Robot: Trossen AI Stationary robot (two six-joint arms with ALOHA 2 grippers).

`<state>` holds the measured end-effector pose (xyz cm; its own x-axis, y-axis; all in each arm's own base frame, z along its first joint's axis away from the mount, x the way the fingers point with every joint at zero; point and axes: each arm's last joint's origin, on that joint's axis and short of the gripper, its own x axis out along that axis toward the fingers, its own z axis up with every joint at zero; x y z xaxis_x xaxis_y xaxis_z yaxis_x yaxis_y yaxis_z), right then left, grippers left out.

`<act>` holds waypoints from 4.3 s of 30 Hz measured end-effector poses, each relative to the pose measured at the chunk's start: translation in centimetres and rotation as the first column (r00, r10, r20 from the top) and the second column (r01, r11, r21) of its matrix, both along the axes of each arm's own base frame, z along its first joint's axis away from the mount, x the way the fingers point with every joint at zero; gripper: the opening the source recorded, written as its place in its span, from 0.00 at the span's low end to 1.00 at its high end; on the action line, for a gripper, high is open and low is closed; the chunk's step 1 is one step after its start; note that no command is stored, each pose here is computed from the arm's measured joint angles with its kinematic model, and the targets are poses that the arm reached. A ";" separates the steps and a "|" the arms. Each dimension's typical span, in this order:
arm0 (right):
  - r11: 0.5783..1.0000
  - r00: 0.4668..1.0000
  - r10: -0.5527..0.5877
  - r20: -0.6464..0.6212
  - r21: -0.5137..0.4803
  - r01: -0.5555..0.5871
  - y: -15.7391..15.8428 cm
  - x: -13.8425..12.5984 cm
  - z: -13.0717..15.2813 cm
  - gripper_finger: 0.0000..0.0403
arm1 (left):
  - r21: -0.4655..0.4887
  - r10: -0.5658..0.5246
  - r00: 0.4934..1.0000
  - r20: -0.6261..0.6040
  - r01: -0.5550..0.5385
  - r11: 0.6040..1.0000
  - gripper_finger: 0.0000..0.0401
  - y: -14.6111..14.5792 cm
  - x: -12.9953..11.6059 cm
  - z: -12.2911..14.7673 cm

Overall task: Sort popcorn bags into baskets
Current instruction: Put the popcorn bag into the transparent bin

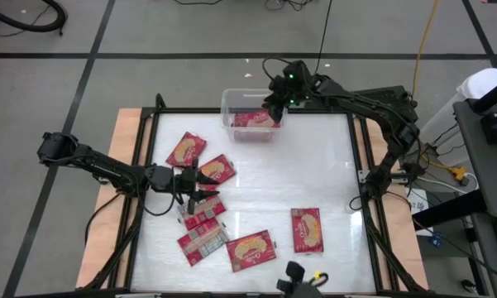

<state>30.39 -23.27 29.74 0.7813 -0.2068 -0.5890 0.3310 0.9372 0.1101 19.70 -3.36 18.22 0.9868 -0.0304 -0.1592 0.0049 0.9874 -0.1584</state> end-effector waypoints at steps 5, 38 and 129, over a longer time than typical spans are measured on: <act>0.999 0.998 0.040 0.054 -0.001 -0.040 4.1 -0.5 2.9 0.39 | -0.011 0.010 1.000 -0.003 -0.010 1.000 0.40 0.0 0.0 0.0; 0.994 0.960 0.110 0.258 -0.007 -0.112 26.1 -5.4 -15.9 0.40 | 0.303 0.153 0.839 -0.522 0.015 0.953 0.66 -0.1 1.4 -3.3; 0.871 0.848 -0.314 0.426 -0.226 0.436 29.4 3.8 -14.6 0.75 | -0.095 0.403 0.912 0.077 -0.396 0.913 0.02 2.6 10.3 -0.6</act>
<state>34.23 6.09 15.14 0.7494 -0.6481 -0.1358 0.6566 0.7538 0.0256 30.00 -0.80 17.57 0.9292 0.3612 -0.0787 -0.3691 0.8950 -0.2504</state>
